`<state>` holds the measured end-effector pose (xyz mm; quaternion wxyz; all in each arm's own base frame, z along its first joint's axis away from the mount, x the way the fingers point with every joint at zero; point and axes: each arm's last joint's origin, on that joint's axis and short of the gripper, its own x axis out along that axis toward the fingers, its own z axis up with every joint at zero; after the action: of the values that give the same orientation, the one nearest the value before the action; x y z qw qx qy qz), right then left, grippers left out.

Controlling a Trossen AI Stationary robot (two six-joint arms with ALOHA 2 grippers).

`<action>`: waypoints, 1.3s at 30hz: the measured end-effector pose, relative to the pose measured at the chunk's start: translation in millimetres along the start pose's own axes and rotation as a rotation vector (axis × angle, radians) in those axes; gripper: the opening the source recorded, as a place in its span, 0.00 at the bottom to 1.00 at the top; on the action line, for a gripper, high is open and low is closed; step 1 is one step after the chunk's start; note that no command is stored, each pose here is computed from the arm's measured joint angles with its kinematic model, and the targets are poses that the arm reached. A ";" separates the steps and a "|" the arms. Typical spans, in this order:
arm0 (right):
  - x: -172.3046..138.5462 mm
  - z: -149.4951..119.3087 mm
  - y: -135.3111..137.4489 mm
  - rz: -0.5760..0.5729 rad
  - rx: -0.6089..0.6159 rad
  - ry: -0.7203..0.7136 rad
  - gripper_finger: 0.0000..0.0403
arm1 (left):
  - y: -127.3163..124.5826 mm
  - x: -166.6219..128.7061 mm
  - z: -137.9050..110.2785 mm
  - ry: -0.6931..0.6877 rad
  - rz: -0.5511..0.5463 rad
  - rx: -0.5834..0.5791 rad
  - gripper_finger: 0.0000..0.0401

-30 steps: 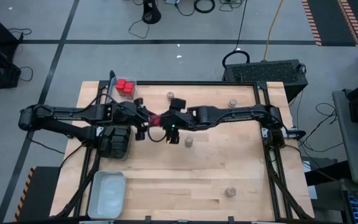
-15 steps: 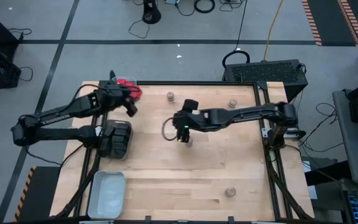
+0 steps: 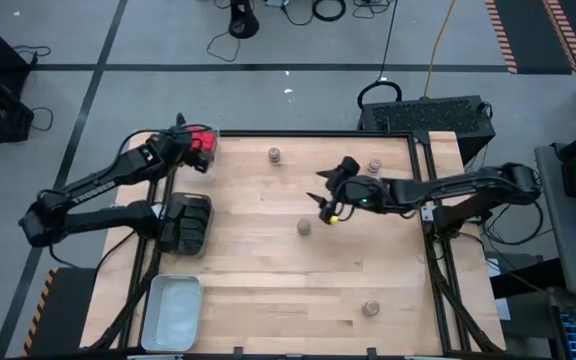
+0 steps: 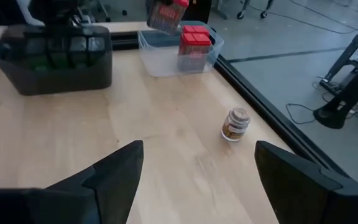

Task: Sort spices by type
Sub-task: Put the red seasoning can into the transparent bin

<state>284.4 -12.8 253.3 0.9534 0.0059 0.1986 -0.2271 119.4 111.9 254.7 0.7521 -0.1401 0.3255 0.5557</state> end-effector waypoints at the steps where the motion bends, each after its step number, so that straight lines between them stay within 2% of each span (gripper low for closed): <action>1: -2.7 -2.0 -0.7 0.003 0.007 -0.006 0.73 | 1.3 2.1 -1.6 0.009 0.010 -0.011 0.56; 9: -8.4 -7.6 0.3 0.019 0.002 -0.013 0.73 | 10.3 15.5 -10.2 0.041 0.057 -0.143 0.56; 13: -8.4 -7.5 0.2 0.018 0.001 -0.014 0.73 | 14.8 20.5 -11.6 0.049 0.075 -0.173 0.56; 28: -8.3 -7.6 0.3 0.021 0.014 -0.012 0.73 | 11.0 53.3 -14.3 0.182 0.098 -0.178 0.56; 36: -8.3 -7.7 0.3 0.021 0.014 -0.012 0.73 | 5.9 63.0 -13.6 0.200 0.056 -0.168 0.71; 39: -8.3 -7.7 0.3 0.021 0.015 -0.012 0.73 | 4.6 66.8 -14.8 0.217 0.061 -0.161 0.73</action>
<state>274.8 -8.2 249.4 0.9568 0.0135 0.1911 -0.2186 121.7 154.7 201.3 0.6815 -0.2494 0.3633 0.5843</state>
